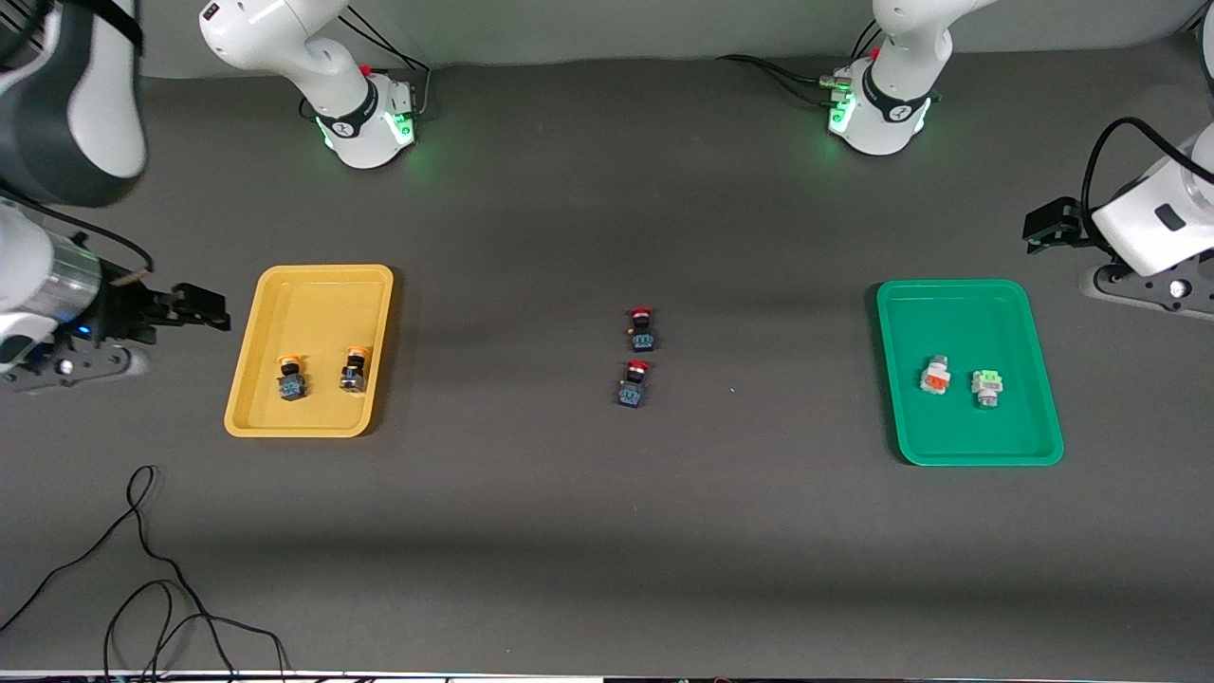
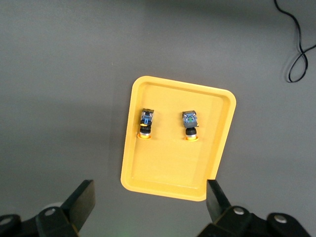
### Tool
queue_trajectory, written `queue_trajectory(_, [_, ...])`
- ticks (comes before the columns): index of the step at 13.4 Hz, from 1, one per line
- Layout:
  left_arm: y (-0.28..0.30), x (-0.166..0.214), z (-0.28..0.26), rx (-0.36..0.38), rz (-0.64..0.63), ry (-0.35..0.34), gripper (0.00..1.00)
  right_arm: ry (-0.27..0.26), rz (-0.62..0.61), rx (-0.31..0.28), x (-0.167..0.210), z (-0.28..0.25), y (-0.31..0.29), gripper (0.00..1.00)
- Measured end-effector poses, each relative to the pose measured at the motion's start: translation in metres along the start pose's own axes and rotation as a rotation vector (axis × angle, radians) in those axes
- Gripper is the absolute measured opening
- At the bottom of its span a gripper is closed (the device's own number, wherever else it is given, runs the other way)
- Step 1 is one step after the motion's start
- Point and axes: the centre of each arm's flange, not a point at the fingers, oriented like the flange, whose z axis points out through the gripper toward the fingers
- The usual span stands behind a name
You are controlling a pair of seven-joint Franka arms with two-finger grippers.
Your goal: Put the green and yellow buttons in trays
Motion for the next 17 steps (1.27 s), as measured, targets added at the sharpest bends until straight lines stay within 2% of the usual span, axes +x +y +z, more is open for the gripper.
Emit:
queue_trajectory(3, [0.006, 0.009, 0.007, -0.037, 0.016, -0.006, 1.0, 0.012, 0.025, 0.029, -0.013, -0.01, 0.013, 1.0])
queue_trajectory(8, [0.016, 0.01, 0.0, -0.034, 0.024, 0.004, 1.0, 0.018, 0.083, 0.036, -0.035, -0.017, 0.032, 1.0])
queue_trajectory(13, [0.031, 0.006, -0.005, -0.017, -0.009, 0.007, 1.0, 0.031, 0.108, 0.016, -0.04, -0.024, 0.03, 1.0])
queue_trajectory(17, [0.042, -0.013, 0.012, -0.004, -0.019, 0.072, 1.0, 0.039, 0.11, -0.012, -0.04, -0.029, 0.031, 1.0])
